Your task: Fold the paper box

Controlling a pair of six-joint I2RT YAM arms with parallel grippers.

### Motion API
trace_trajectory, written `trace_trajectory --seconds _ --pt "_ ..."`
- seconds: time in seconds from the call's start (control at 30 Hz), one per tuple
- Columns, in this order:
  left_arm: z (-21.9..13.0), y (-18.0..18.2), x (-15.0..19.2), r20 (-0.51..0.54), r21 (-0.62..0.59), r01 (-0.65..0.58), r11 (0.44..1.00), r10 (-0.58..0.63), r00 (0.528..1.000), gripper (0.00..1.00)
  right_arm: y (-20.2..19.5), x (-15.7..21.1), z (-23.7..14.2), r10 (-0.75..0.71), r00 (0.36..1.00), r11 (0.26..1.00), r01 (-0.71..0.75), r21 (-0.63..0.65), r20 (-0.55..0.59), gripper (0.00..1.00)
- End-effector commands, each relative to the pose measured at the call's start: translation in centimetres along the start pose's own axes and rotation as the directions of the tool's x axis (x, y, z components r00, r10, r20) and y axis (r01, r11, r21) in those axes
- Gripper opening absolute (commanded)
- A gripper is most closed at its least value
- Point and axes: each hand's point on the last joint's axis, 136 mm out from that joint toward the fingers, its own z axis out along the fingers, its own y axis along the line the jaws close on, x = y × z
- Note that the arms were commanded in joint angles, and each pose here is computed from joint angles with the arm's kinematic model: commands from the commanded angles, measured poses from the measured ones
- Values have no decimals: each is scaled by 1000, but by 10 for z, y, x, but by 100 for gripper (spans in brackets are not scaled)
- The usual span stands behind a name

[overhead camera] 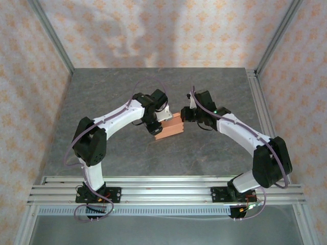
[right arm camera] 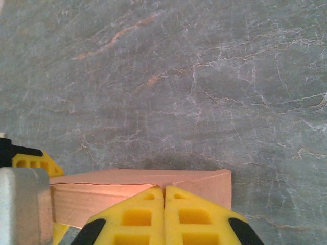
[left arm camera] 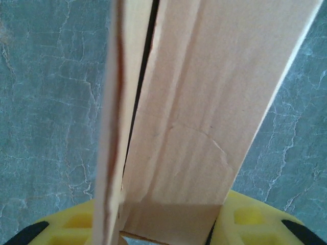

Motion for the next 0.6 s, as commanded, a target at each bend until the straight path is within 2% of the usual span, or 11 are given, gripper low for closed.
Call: trace_trajectory --seconds 0.0,0.13,0.33,0.4,0.57 --pt "3 8 -1 -19 -37 19 999 -20 1000 39 2 -9 -11 11 998 1000 -12 21 68 1" --pt "3 9 -1 -23 -43 19 999 -20 1000 39 -15 -7 -13 -4 999 992 0 127 37 0" --pt "5 13 3 -43 -78 8 997 -12 999 39 -4 -8 -4 165 986 984 -165 73 6 0" --pt "7 13 5 -58 -83 1 997 -6 998 39 0 -9 -5 118 993 991 -117 61 -10 0" --pt "10 11 9 -71 -69 -8 998 3 997 39 -10 -2 -13 -135 989 984 141 109 -58 14"
